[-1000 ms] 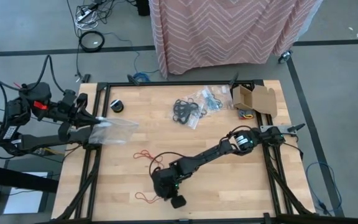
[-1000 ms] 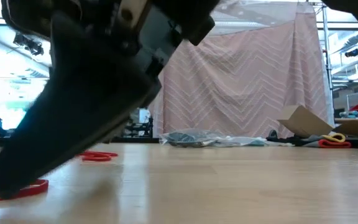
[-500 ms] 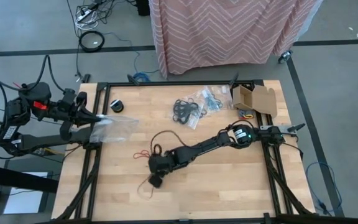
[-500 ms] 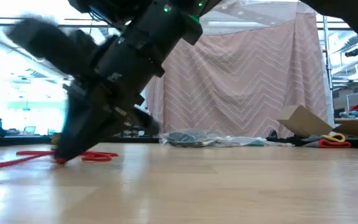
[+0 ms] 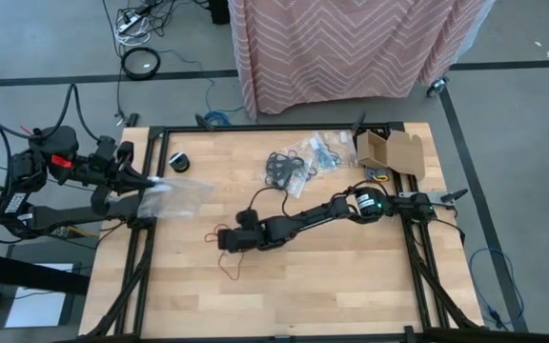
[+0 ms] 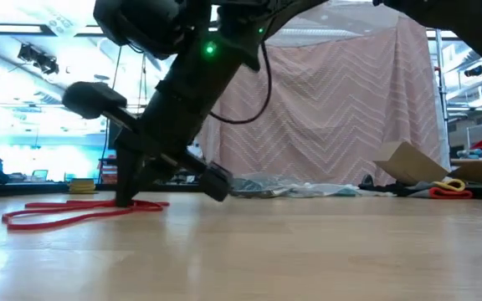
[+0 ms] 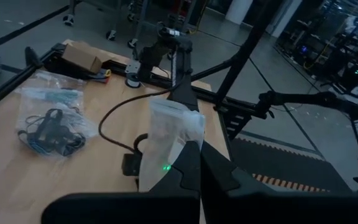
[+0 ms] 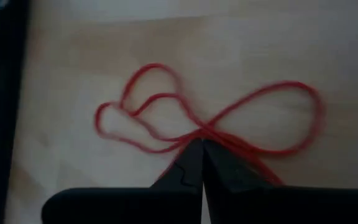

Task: Sort rubber bands
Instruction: Prepare the red rubber bands to the center of the table

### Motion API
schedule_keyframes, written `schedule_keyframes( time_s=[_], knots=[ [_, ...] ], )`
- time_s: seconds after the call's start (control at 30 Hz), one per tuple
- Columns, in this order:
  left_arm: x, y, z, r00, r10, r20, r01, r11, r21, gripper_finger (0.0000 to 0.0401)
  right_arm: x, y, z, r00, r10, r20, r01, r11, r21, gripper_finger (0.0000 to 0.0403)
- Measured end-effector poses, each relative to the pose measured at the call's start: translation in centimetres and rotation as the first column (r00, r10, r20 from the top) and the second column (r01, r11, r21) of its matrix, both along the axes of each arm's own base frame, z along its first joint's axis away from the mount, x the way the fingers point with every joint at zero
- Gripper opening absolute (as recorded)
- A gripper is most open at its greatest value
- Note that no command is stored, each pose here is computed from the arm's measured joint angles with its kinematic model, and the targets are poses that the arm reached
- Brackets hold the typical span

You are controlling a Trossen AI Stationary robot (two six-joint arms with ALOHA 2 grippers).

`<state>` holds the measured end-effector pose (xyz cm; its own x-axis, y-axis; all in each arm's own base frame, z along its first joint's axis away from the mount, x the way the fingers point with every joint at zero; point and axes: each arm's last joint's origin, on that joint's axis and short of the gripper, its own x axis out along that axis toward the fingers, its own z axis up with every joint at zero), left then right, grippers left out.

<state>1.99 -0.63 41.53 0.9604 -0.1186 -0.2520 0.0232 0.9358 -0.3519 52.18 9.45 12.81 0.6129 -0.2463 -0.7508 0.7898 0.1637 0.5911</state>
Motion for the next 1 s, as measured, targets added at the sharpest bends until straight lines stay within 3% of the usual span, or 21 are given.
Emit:
schedule_keyframes(
  time_s=[0.1, 0.27, 0.33, 0.43, 0.57, 0.7, 0.87, 1.0],
  knots=[
    [0.0, 0.0, 0.0, 1.0, -0.009, 0.001, 0.009, 1.0, 0.001, 0.0, 0.2, 0.4, 1.0, 0.991, 0.132, 0.014, -0.13, 0.987, -0.09, 0.0],
    [0.0, 0.0, 0.0, 1.0, -0.011, 0.001, 0.011, 1.0, 0.005, 0.0, -0.2, 0.2, 2.6, 0.983, 0.183, -0.017, -0.183, 0.976, -0.119, 0.0],
    [0.0, 0.0, 0.0, 1.0, -0.017, 0.001, 0.017, 1.0, 0.005, 0.0, -0.1, -0.8, 2.2, 0.949, 0.303, -0.086, -0.313, 0.939, -0.143, 0.0],
    [0.0, -0.1, 0.0, 1.0, -0.021, -0.001, 0.021, 1.0, 0.003, 0.0, 0.1, -2.1, 2.2, 0.826, 0.543, -0.153, -0.563, 0.809, -0.168, 0.0001],
    [-0.2, -0.1, -0.6, 0.998, -0.012, -0.058, 0.013, 1.0, 0.012, 0.0, -0.1, -2.3, 2.6, 0.669, 0.735, -0.112, -0.743, 0.664, -0.079, 0.0009],
    [-0.5, -0.1, -1.4, 0.99, 0.011, -0.142, -0.009, 1.0, 0.014, 0.0, -0.3, -1.7, 4.2, 0.608, 0.784, -0.129, -0.792, 0.586, -0.173, 0.0016],
    [-0.9, -0.2, -1.6, 0.989, 0.013, -0.147, -0.009, 1.0, 0.03, 0.0, -0.3, -1.3, 4.4, 0.435, 0.879, -0.196, -0.883, 0.375, -0.281, 0.0049],
    [-1.2, -0.3, -1.6, 0.991, 0.017, -0.136, -0.012, 0.999, 0.037, 0.0, -0.6, -2.0, 4.2, 0.322, 0.91, -0.262, -0.928, 0.249, -0.278, 0.0098]
  ],
)
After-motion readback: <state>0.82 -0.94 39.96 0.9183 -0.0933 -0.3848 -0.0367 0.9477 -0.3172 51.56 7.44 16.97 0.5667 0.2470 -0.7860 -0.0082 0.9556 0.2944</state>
